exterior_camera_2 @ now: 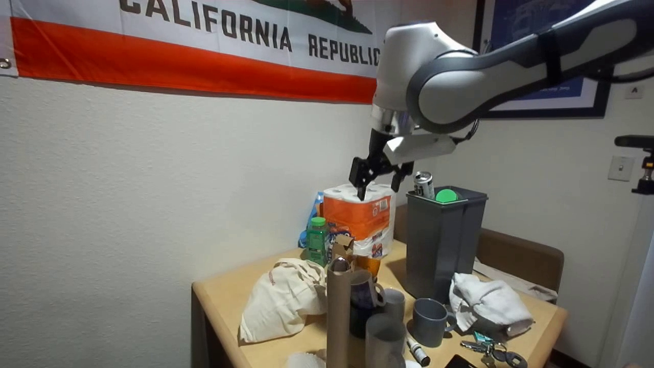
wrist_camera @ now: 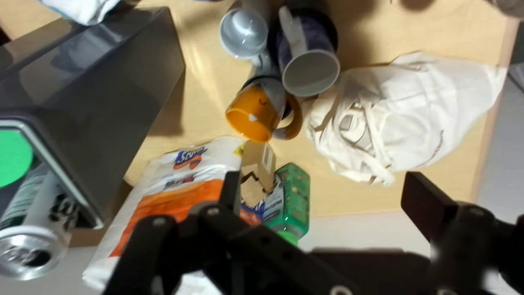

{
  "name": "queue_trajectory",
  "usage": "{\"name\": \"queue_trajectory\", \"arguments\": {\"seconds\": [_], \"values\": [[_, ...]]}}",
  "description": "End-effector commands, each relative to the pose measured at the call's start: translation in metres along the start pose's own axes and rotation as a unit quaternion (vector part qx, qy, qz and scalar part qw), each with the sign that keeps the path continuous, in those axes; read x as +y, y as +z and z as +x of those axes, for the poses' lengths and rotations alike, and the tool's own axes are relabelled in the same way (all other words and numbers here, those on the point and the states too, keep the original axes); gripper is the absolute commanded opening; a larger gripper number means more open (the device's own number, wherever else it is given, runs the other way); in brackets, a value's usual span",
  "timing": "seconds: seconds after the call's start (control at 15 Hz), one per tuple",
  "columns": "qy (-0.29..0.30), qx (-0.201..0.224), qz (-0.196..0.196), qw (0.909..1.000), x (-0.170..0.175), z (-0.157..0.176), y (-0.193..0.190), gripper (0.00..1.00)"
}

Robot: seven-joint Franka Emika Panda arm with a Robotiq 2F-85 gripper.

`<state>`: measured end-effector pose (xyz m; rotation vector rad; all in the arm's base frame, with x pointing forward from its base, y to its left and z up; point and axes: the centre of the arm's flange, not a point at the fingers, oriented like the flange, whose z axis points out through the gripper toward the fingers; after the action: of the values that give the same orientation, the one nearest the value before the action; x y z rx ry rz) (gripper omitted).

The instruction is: Put the can and the tissue roll in the bin

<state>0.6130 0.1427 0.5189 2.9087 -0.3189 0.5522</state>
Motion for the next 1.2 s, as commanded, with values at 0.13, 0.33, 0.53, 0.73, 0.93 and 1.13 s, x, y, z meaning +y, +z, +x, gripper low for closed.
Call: {"name": "queue_trajectory", "arguments": {"seconds": [0.13, 0.33, 0.53, 0.73, 0.93, 1.13], "values": [[-0.058, -0.086, 0.036, 0.9939, -0.023, -0.004, 0.058, 1.00], [-0.086, -0.126, 0.071, 0.9858, -0.034, -0.010, 0.080, 1.00], [-0.105, -0.148, 0.097, 0.9785, -0.041, -0.011, 0.088, 1.00], [-0.119, -0.166, 0.113, 0.9724, -0.045, -0.011, 0.091, 1.00], [-0.129, -0.183, 0.122, 0.9668, -0.051, -0.013, 0.093, 1.00], [-0.136, -0.200, 0.126, 0.9621, -0.057, -0.016, 0.097, 1.00]]}}
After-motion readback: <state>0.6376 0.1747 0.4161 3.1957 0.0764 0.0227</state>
